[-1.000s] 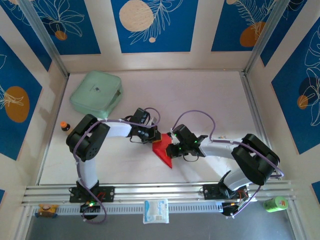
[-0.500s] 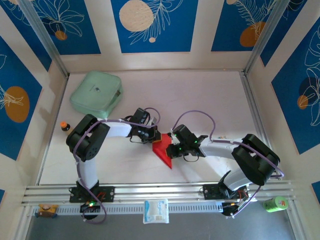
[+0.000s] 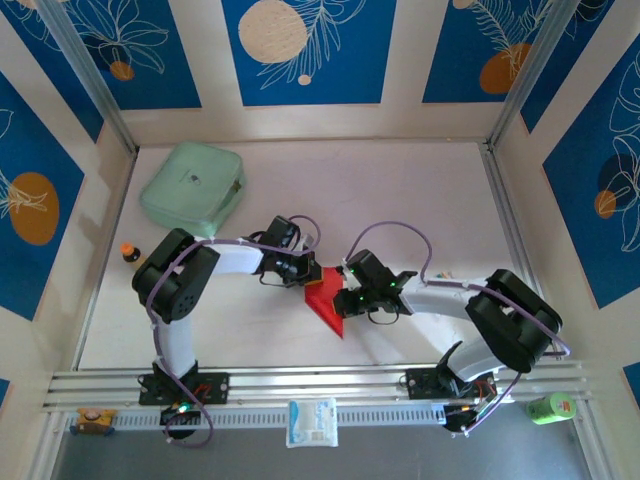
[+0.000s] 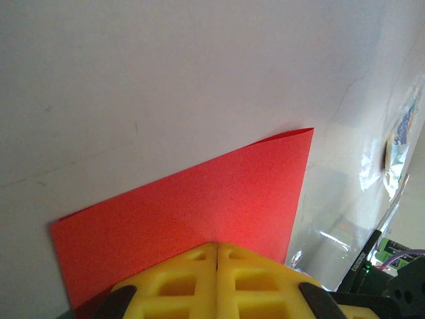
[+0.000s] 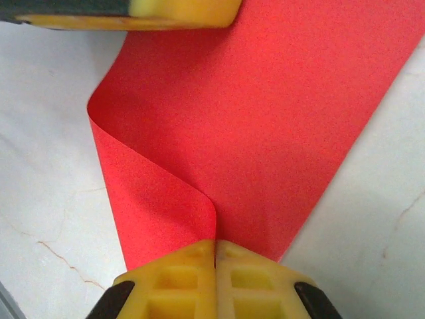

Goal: Fold a paper plane with a square sheet of paper (pick it up from the middle)
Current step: Third fold the triangle at the center of the table.

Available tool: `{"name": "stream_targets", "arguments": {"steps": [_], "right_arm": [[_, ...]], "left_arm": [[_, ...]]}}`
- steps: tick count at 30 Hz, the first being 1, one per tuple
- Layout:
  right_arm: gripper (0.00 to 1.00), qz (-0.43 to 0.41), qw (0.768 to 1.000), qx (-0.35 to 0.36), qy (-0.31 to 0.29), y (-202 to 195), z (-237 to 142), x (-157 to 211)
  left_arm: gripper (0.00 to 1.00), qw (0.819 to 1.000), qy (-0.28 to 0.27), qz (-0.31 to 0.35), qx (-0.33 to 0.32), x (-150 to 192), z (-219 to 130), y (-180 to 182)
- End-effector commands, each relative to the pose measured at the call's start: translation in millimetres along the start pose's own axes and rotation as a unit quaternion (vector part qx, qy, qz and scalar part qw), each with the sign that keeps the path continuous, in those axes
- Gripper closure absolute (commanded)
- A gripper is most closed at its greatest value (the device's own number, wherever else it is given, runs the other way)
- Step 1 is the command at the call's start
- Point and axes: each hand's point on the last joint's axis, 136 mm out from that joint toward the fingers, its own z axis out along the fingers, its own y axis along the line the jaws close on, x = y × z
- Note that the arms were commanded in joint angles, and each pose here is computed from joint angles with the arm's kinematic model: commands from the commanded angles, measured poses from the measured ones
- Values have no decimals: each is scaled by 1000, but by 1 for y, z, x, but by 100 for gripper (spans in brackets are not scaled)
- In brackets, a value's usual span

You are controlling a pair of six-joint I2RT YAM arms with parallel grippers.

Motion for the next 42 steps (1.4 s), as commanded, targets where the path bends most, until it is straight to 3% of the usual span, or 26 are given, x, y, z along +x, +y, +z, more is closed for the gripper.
{"name": "stream_targets", "arguments": {"steps": [1, 18, 35, 39, 42], "right_arm": [[100, 1, 1000, -8, 5, 3, 2, -2], [100, -13, 1000, -19, -13, 12, -9, -12], [100, 12, 1000, -3, 17, -3, 8, 4], [100, 12, 1000, -6, 19, -2, 8, 4], [100, 13, 1000, -2, 18, -3, 8, 3]], "left_arm": [[95, 999, 12, -19, -31, 14, -1, 16], [95, 999, 12, -19, -31, 14, 0, 16], [95, 1000, 8, -11, -25, 11, -3, 10], [89, 1000, -2, 9, -17, 2, -10, -5], [79, 999, -22, 29, -28, -8, -23, -18]]}}
